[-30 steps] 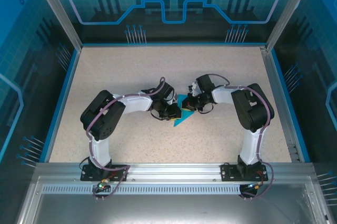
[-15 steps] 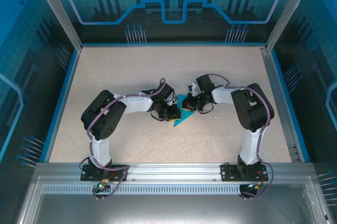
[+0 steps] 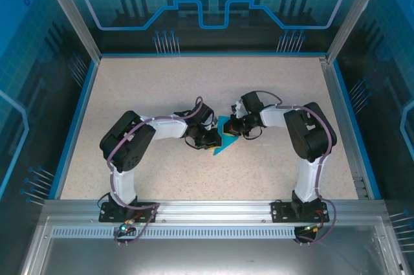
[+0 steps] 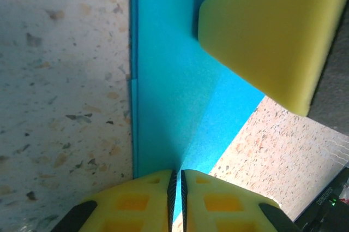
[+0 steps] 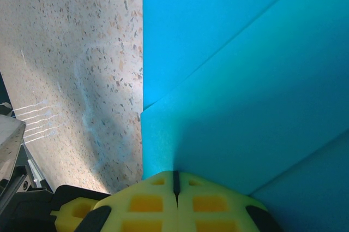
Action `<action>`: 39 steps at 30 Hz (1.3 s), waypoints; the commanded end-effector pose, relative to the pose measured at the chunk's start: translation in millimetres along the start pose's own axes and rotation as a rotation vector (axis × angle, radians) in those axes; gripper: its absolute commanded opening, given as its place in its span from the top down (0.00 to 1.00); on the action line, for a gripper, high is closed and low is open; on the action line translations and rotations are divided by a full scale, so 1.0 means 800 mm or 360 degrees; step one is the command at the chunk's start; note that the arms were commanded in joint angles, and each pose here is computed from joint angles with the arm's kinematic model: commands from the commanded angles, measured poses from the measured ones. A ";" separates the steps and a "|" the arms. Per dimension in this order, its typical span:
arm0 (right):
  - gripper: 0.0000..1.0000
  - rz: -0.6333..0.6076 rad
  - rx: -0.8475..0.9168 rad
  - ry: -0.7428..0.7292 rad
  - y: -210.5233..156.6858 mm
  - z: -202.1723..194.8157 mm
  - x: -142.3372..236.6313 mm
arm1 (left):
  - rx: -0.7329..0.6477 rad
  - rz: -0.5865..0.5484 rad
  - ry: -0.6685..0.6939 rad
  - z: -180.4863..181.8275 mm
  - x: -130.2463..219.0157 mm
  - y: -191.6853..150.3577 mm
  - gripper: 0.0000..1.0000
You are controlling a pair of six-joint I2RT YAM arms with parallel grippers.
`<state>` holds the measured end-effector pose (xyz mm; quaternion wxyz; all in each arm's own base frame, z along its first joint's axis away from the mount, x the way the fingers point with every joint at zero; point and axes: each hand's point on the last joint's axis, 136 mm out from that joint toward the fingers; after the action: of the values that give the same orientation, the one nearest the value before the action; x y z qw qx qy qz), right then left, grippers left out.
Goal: Fold a paper plane with a square sheet of paper (pick it up from the middle)
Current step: Fourth fold the wing at the center of the table.
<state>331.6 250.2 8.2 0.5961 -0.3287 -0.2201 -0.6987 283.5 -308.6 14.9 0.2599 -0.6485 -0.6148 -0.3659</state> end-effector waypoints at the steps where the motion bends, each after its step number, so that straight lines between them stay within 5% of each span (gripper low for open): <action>1: 0.95 0.0094 -0.0181 -0.0337 -0.027 -0.084 -0.020 | 0.0040 0.0069 -0.0005 -0.001 0.006 -0.026 0.85; 11: 0.95 0.0109 -0.0183 -0.0331 -0.028 -0.086 -0.024 | -0.0010 0.0036 -0.0080 -0.022 0.022 -0.025 0.84; 39: 0.95 0.0126 -0.0199 -0.0357 -0.031 -0.093 -0.027 | 0.0167 0.0207 0.0200 0.048 -0.004 -0.077 0.84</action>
<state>331.8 251.9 7.6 0.6051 -0.3264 -0.2099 -0.6951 259.8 -301.2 12.2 0.2735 -0.6533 -0.6086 -0.3578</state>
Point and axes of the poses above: each hand's point on the last joint's axis, 136 mm out from that joint toward the fingers, its own x axis back along the fingers, its own z axis along the line the jaws close on, y = z × x, and after that the axes turned 10 degrees about -x, right-handed
